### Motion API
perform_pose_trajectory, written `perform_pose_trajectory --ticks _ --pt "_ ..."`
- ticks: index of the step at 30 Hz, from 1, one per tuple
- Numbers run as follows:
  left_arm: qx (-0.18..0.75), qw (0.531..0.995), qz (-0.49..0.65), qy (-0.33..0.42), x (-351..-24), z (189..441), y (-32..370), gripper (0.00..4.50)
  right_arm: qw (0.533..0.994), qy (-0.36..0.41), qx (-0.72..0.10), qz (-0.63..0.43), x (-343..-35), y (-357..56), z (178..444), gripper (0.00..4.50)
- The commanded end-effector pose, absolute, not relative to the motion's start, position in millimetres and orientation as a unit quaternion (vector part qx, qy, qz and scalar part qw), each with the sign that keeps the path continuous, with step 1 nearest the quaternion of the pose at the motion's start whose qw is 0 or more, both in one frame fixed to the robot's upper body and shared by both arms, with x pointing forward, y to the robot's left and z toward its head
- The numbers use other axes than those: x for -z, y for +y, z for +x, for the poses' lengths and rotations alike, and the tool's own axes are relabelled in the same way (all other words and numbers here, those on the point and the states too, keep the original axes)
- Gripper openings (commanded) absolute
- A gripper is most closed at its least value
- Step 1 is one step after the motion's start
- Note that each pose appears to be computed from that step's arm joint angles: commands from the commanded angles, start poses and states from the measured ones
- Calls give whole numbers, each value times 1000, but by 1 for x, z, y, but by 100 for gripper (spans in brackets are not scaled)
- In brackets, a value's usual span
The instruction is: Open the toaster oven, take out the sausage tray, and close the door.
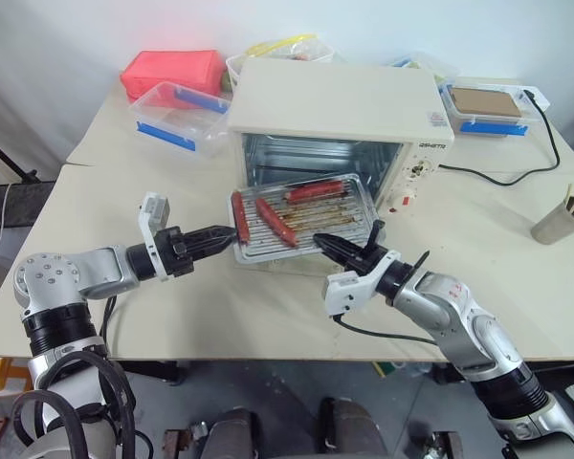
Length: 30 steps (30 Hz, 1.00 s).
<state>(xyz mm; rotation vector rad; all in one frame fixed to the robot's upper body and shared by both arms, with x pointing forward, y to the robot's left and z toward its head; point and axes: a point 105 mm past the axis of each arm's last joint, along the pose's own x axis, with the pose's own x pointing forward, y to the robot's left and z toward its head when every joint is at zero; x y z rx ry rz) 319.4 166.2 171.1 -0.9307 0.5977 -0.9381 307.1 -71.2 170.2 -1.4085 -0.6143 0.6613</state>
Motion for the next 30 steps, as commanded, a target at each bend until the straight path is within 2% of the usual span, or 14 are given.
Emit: perform_pose_trajectory --ticks 1,21,27,30 --pt "430 748 -430 267 -171 320 165 179 669 -305 -289 -613 -186 -64 303 0" --pt "438 726 -441 294 -169 332 134 179 665 -309 -321 -600 -182 -56 299 0" --pt "442 707 -471 287 -172 334 133 8 668 -309 -326 -594 -182 -56 298 0" --pt "444 694 -488 289 -173 335 133 3 671 -303 -333 -589 -181 -57 297 0"
